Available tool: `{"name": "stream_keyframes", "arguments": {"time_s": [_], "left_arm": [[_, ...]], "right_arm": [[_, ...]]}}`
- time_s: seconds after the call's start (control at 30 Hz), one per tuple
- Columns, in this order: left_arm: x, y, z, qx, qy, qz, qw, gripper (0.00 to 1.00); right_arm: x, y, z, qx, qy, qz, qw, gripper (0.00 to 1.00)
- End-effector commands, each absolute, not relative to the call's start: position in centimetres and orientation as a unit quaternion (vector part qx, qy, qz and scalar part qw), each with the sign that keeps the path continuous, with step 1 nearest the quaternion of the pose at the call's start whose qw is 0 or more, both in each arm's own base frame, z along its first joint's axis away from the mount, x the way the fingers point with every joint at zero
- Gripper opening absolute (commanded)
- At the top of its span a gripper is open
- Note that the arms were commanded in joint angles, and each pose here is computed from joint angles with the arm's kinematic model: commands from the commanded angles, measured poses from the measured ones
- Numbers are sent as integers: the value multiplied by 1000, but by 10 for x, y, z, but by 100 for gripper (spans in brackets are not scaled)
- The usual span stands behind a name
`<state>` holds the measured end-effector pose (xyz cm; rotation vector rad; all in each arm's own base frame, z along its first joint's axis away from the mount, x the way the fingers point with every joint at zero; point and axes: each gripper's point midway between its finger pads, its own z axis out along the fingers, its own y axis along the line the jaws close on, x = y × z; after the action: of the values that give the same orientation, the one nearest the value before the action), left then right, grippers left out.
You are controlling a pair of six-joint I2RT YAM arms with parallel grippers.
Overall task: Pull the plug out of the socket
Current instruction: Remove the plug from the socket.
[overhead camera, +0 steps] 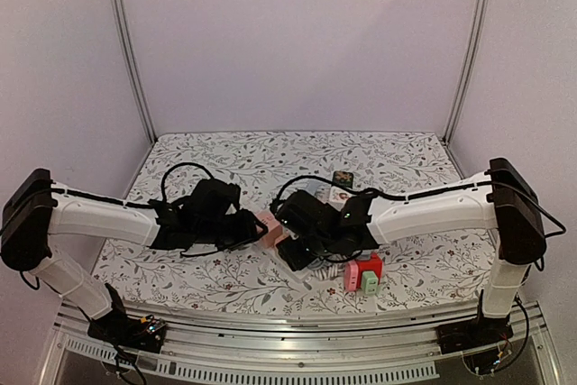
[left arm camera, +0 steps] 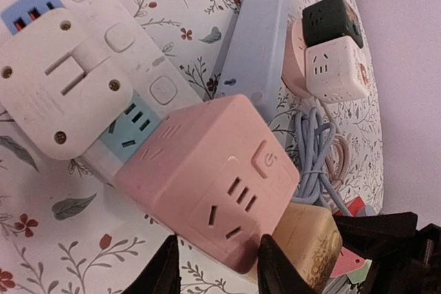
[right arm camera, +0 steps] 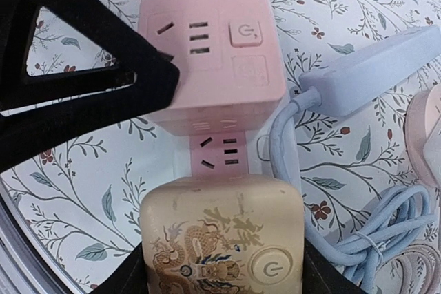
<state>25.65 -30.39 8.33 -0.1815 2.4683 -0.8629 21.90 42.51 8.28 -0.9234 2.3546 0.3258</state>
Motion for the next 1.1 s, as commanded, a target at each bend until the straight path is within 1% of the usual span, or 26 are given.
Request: {"name": "stream_keyframes", "arguments": {"time_s": [0.0,0.17,0.5,0.63,0.7,0.73,0.77,0.83,0.9,1.0,1.07], "left_arm": [[230,-282,41,-44,944,-251,210,36],[229,-282,41,-44,944,-251,210,36],[230,-281,43,-44,943,-248,215,35],[234,-279,56,-40,937,-254,237,36],[236,-280,66,-36,932,-260,249,37],[237,-280,71,-32,929,-265,255,41],[237,-282,78,-27,926,-271,261,47],[240,-288,97,-8,918,-286,275,62],[243,-290,115,4,913,-289,288,73],[246,-284,144,19,906,-282,315,87],[247,-272,157,19,906,-268,328,94]], "right_arm": [[208,436,110,-362,866,103,331,34],[206,438,108,-376,858,61,344,34],[206,438,110,-365,862,69,345,34],[207,436,130,-358,858,81,359,34],[209,432,141,-351,857,85,367,33],[210,428,145,-346,859,86,368,33],[212,423,153,-337,860,90,373,34],[224,404,162,-309,870,82,376,33],[237,379,168,-274,883,73,374,33],[258,334,177,-224,898,47,377,33],[270,301,179,-192,906,31,375,33]]}}
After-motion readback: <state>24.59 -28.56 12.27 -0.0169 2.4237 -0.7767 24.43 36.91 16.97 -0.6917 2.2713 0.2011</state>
